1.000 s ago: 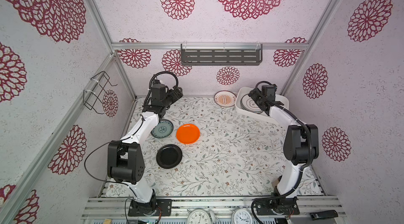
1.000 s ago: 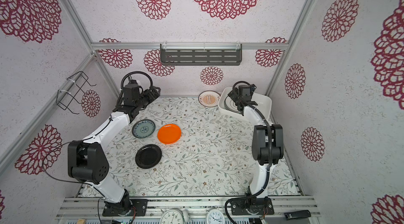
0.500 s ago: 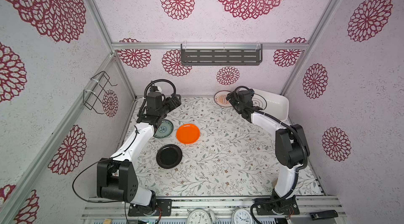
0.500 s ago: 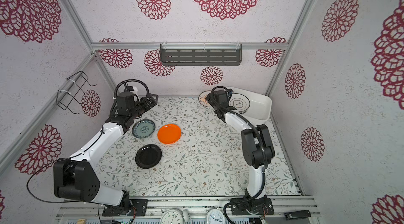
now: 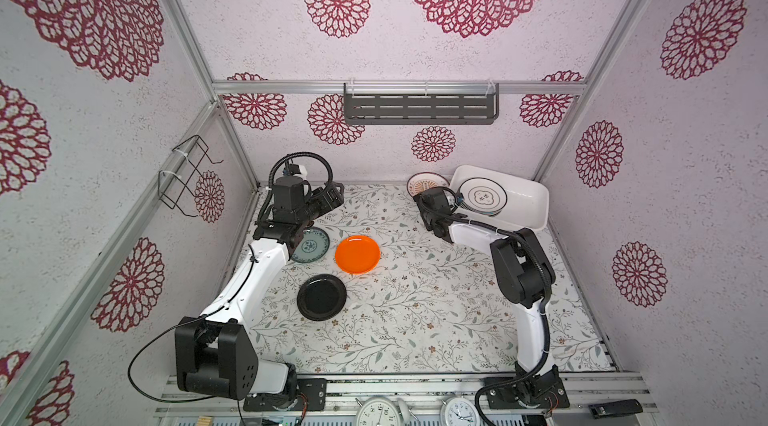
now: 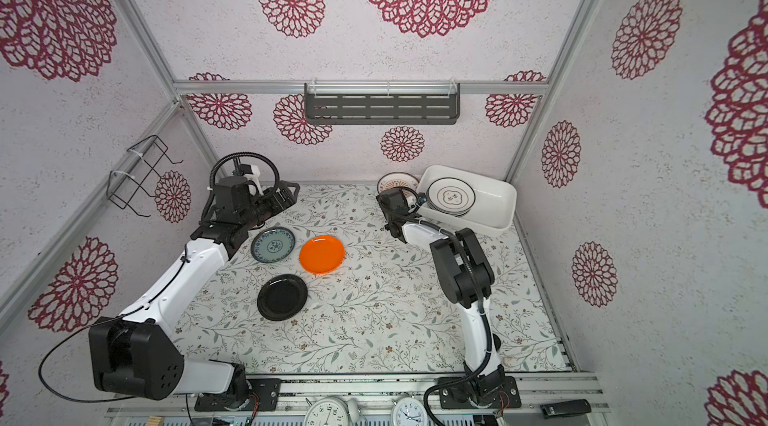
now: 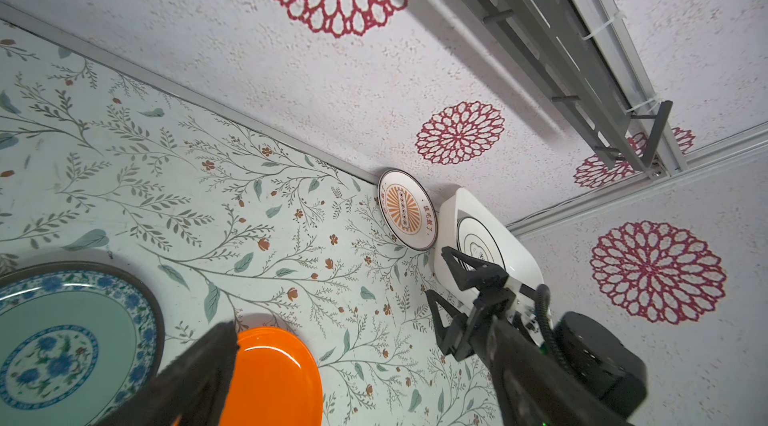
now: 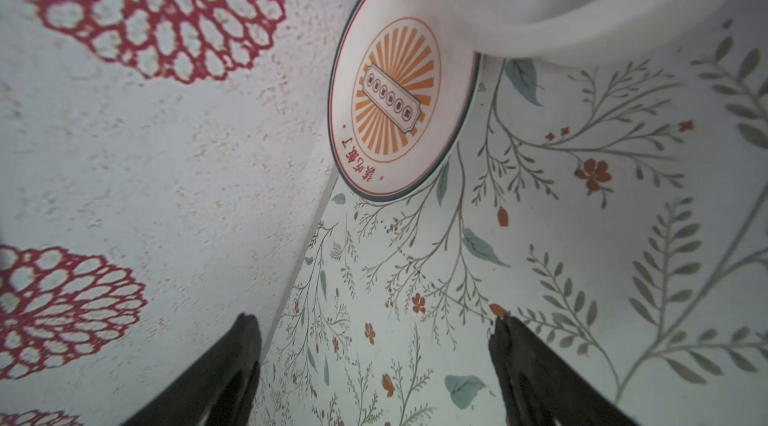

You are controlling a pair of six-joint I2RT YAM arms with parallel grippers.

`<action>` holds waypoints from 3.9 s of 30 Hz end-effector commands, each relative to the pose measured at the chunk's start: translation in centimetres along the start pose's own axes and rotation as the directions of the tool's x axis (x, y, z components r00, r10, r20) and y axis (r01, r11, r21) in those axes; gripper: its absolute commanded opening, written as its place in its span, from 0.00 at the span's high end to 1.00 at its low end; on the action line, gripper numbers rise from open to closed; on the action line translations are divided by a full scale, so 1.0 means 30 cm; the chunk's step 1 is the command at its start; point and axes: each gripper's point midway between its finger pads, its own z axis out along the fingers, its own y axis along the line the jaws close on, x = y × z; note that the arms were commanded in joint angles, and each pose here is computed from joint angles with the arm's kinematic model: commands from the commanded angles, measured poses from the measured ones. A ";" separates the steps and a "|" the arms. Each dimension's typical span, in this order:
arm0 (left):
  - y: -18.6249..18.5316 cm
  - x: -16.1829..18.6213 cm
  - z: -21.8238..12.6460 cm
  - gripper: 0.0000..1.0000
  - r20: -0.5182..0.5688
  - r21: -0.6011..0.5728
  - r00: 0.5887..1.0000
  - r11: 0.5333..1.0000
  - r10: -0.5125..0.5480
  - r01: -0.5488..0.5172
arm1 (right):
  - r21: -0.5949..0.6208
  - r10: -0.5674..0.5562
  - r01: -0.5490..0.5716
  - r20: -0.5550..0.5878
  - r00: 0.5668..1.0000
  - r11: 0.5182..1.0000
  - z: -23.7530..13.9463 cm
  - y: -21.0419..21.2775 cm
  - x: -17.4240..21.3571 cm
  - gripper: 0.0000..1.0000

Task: Place the plates into the plastic bin on the countertop
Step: 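Move the right gripper to the orange sunburst plate and grip its rim, then pull the sunburst plate away from the wall with the right gripper, then carry the sunburst plate with the right gripper over the white bin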

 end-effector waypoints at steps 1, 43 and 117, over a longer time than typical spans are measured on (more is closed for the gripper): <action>-0.027 -0.021 0.005 0.03 -0.011 0.030 1.000 0.999 0.024 -0.024 | -0.047 0.160 -0.157 0.054 0.986 0.986 0.031 0.056 -0.044 0.11; 0.068 -0.150 -0.049 0.03 0.110 -0.095 0.994 0.995 0.019 -0.008 | 0.045 0.420 -0.424 0.077 0.904 0.904 0.381 -0.188 -0.093 0.81; -0.221 0.084 0.273 0.03 -0.220 0.245 0.975 0.967 -0.016 0.071 | -0.374 -0.216 0.149 -0.142 0.966 0.915 -0.243 0.403 -0.313 1.00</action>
